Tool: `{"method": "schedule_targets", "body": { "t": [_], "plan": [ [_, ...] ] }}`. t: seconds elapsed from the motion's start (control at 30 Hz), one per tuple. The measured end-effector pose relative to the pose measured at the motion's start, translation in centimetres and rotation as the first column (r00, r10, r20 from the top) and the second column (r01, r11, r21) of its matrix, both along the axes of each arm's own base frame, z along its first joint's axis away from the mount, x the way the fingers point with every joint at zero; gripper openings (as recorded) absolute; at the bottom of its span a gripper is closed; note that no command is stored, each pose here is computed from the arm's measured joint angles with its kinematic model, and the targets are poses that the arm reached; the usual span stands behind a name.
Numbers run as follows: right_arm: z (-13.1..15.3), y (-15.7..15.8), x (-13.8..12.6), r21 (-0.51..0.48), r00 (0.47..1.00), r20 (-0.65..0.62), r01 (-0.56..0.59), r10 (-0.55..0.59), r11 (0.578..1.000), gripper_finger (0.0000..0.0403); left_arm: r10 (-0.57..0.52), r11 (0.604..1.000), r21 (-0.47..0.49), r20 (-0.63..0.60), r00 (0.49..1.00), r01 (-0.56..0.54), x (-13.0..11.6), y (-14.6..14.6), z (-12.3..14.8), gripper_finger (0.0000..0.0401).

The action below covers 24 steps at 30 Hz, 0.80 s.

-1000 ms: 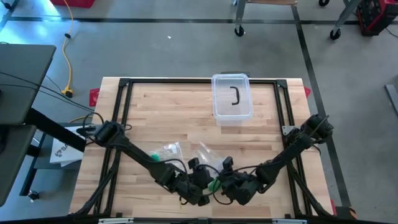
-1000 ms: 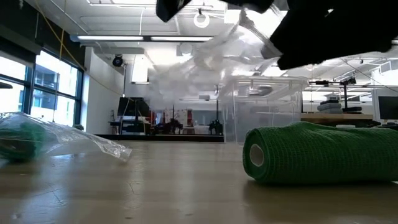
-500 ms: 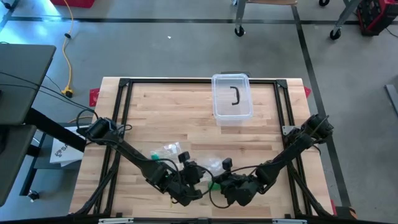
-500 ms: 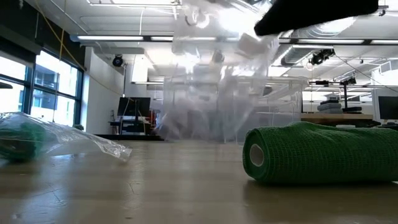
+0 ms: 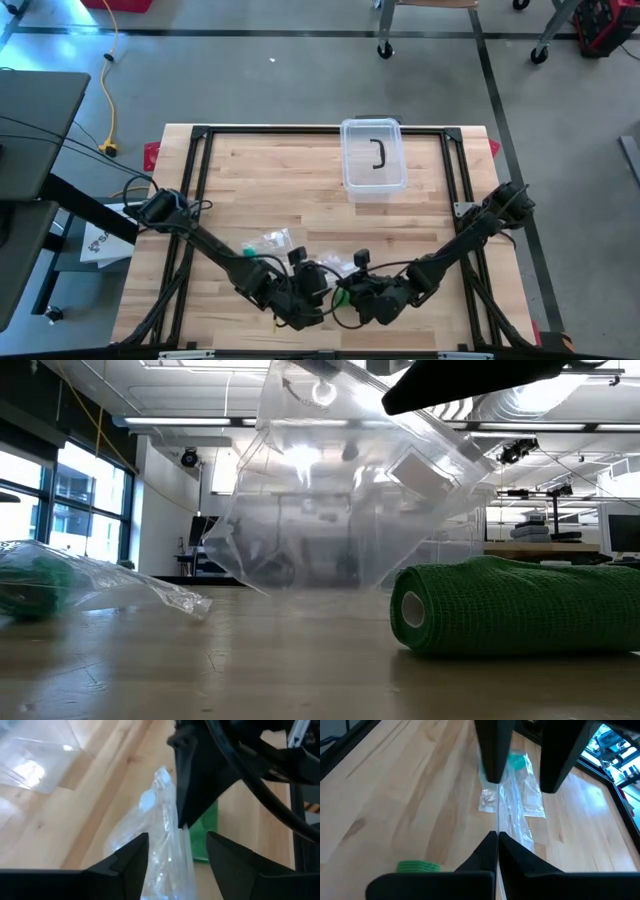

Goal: Roll bandage
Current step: Put the green bandage into the transparent zip bag

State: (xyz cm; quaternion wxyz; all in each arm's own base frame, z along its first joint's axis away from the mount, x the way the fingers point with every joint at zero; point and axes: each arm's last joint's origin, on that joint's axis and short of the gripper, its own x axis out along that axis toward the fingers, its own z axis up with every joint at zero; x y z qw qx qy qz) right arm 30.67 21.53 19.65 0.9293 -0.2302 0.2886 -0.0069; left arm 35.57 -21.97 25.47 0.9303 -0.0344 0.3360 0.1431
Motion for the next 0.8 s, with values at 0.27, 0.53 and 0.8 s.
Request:
{"method": "schedule_targets", "body": {
  "t": [0.27,0.53,0.8],
  "plan": [
    [0.0,0.0,0.0,0.001,1.000,0.000,-0.001,0.001,1.000,0.0000,-0.036,0.999,-0.024,-0.050,0.998,0.035,0.7,1.0,-0.4,0.0196],
    [0.0,0.3,-0.2,0.001,1.000,-0.002,-0.015,0.015,1.000,0.0000,-0.011,0.999,-0.033,-0.118,0.993,0.007,1.4,3.0,-0.7,0.0127],
    [0.0,0.7,-0.5,-0.012,0.999,-0.004,-0.034,0.034,0.999,0.0000,-0.081,0.996,0.009,-0.175,0.981,0.083,1.5,3.5,-0.9,0.0074]
  ]
}}
